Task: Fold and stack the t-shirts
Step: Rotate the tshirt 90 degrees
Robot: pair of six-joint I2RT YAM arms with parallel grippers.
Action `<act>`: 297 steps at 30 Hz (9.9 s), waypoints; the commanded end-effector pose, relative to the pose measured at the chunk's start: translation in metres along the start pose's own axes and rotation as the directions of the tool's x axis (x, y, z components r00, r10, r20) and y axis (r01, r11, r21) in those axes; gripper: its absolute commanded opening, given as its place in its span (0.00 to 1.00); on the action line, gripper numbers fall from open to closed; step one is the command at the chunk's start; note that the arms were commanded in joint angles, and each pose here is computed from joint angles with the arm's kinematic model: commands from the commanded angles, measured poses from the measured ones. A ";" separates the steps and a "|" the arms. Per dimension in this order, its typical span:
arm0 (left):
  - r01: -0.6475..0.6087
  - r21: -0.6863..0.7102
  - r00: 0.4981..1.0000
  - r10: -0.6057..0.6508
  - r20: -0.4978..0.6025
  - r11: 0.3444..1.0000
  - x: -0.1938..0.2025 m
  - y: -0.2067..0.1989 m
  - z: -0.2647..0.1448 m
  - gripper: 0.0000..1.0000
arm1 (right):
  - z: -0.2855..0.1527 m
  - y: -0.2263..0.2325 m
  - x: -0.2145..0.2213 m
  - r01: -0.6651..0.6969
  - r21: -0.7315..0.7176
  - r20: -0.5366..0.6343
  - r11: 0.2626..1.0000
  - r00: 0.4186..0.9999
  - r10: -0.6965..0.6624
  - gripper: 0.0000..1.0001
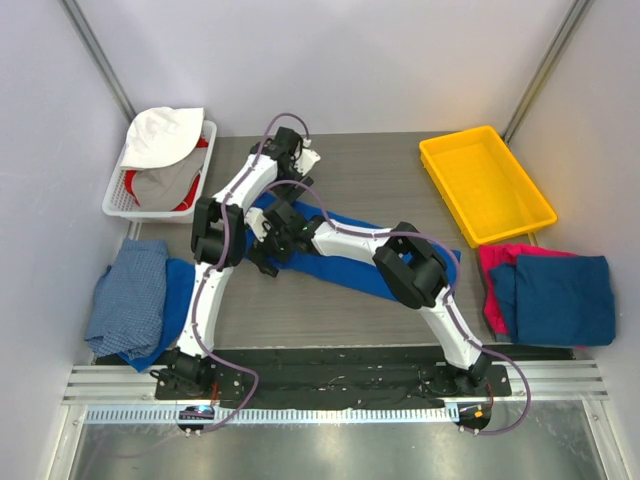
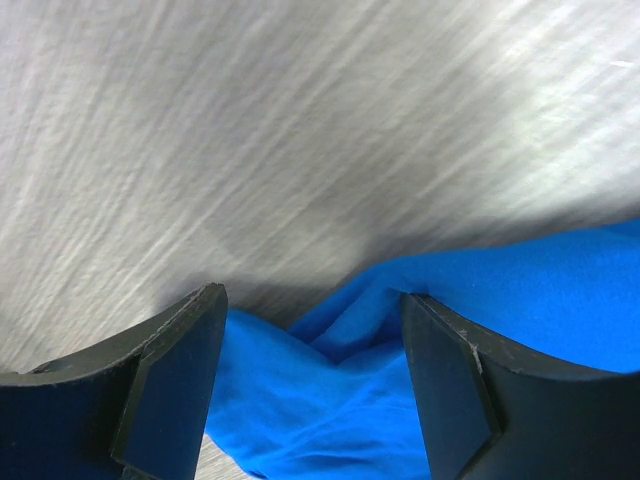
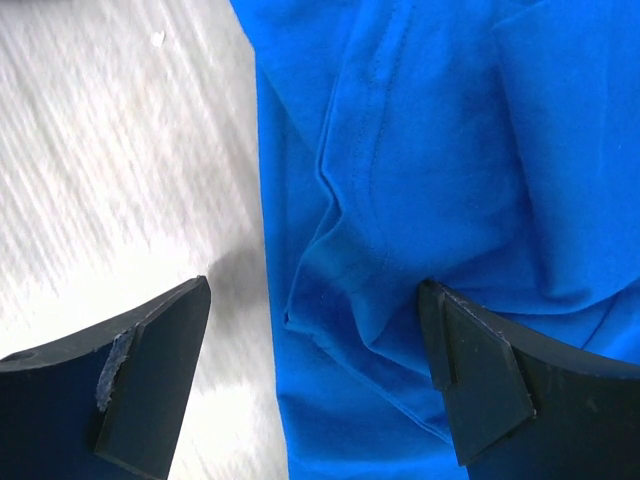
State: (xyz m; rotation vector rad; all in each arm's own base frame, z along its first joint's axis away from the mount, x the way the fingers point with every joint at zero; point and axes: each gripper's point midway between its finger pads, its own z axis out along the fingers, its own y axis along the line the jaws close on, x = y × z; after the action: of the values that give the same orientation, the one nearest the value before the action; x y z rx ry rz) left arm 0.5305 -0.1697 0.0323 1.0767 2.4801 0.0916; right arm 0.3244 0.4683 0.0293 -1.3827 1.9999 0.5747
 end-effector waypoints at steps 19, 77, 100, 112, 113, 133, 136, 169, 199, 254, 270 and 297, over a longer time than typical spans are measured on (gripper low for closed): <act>0.134 -0.229 0.977 -0.090 0.193 0.964 -0.036 0.068 -0.054 0.75 | -0.008 0.029 -0.019 -0.040 -0.062 -0.016 0.997 0.999 0.039 0.95; 0.073 -0.101 0.997 -0.075 -0.011 0.992 0.069 0.015 -0.096 0.74 | -0.203 -0.172 0.081 -0.085 0.586 -0.108 0.806 0.977 0.181 0.98; -0.026 -0.245 0.992 -0.006 -0.130 0.969 0.062 0.072 -0.007 0.73 | -0.249 -0.143 0.100 -0.071 0.601 -0.119 0.796 0.977 0.177 0.98; -0.070 -0.258 0.994 0.045 -0.102 0.964 0.037 0.076 0.004 0.73 | -0.261 -0.149 0.165 0.026 0.618 -0.269 0.786 0.946 0.180 0.98; -0.070 -0.258 0.994 0.046 -0.096 0.964 0.034 0.075 0.003 0.73 | -0.265 -0.157 0.172 0.017 0.631 -0.268 0.775 0.943 0.198 0.98; -0.096 -0.260 0.992 0.071 -0.104 0.961 0.034 0.071 0.005 0.73 | -0.238 -0.148 0.241 -0.017 0.563 -0.352 0.826 0.900 0.258 0.97; -0.101 -0.256 0.991 0.075 -0.109 0.961 0.036 0.070 0.009 0.73 | -0.230 -0.140 0.252 -0.028 0.538 -0.370 0.843 0.890 0.266 0.97; -0.359 -0.461 0.896 0.438 0.073 0.811 -0.098 0.018 0.064 0.83 | -0.179 -0.009 0.200 0.002 0.204 -0.380 0.979 0.922 0.077 0.95; -0.410 -0.582 0.757 0.618 0.212 0.702 -0.165 -0.004 0.079 0.99 | -0.114 0.050 0.135 0.062 0.029 -0.309 0.998 0.950 -0.050 0.95; -0.122 -0.056 0.985 0.128 0.119 0.991 0.103 -0.118 -0.193 0.94 | -0.253 -0.050 0.157 0.019 0.431 -0.237 0.902 0.967 0.093 1.00; -0.176 0.342 0.973 0.112 0.200 0.923 0.176 -0.229 -0.212 0.82 | -0.248 0.024 0.188 0.091 0.245 -0.284 0.965 0.959 -0.018 0.89; -0.168 0.424 0.984 0.126 0.125 0.890 0.164 -0.284 -0.153 0.71 | -0.212 0.051 0.184 0.234 0.217 -0.329 0.948 0.932 -0.155 0.77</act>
State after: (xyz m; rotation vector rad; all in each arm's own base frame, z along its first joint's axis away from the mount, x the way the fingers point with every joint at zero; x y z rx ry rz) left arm 0.1514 -0.2141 0.0429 1.5505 2.3923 -0.5180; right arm 0.1574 0.1938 0.0277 -1.6727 2.1732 -0.0186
